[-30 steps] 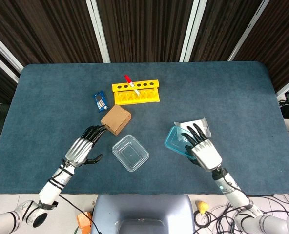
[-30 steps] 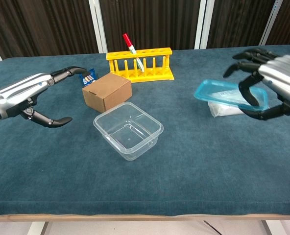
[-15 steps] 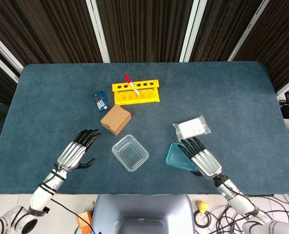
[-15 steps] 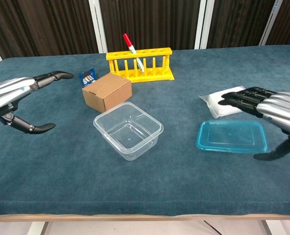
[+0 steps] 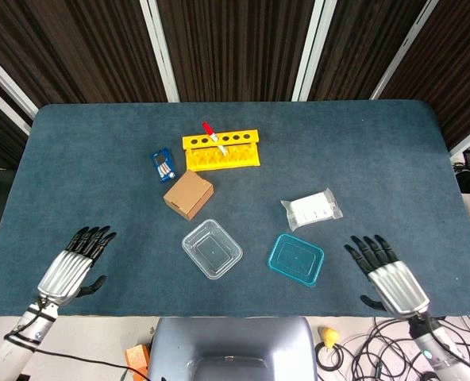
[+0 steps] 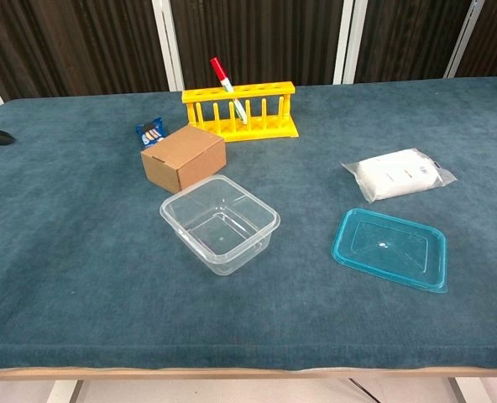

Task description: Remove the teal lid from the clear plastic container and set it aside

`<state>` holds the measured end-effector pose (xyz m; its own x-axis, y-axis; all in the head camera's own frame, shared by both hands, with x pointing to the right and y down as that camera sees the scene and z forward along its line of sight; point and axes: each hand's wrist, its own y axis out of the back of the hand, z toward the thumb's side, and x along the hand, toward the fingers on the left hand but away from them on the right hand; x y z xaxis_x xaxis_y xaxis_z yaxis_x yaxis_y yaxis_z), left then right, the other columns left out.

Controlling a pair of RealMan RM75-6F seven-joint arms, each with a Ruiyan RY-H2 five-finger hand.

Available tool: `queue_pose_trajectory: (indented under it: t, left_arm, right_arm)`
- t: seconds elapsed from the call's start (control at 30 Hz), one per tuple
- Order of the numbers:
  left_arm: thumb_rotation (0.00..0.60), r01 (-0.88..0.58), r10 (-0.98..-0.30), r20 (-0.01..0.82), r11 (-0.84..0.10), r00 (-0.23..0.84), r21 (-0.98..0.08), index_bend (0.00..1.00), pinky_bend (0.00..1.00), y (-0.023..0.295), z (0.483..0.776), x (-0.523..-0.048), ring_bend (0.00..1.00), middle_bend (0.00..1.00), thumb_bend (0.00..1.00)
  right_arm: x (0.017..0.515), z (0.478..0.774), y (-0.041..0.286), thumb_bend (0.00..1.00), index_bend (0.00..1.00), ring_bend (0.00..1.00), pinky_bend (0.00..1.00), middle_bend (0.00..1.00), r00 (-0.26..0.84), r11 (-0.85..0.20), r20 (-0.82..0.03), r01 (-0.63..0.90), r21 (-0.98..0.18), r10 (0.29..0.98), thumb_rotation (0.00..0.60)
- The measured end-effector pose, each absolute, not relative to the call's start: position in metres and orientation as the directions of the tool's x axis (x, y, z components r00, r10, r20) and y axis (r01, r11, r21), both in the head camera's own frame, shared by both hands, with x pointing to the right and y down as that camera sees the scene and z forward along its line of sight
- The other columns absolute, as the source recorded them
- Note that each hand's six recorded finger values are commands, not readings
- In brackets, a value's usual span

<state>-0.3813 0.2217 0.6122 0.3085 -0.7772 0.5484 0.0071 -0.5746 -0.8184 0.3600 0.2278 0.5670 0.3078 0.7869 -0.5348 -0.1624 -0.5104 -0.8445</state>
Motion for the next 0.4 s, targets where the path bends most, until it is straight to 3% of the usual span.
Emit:
queue_pose_trajectory:
  t: [0.17, 0.4]
  left_arm:
    - [0.6, -0.017, -0.845, 0.495, -0.509, 0.204, -0.861, 0.0, 0.03, 0.244, 0.586, -0.413, 0.0, 0.0, 0.36]
    - [0.6, -0.001, -0.857, 0.488, -0.495, 0.164, -0.869, 0.0, 0.03, 0.263, 0.583, -0.431, 0.0, 0.0, 0.36]
  right_arm:
    - [0.415, 0.533, 0.246, 0.05, 0.0, 0.0, 0.0, 0.0, 0.096, -0.423, -0.432, -0.1, -0.901, 0.897, 0.6]
    - [0.434, 0.537, 0.245, 0.05, 0.0, 0.0, 0.0, 0.0, 0.033, -0.428, -0.432, -0.087, -0.9, 0.901, 0.6]
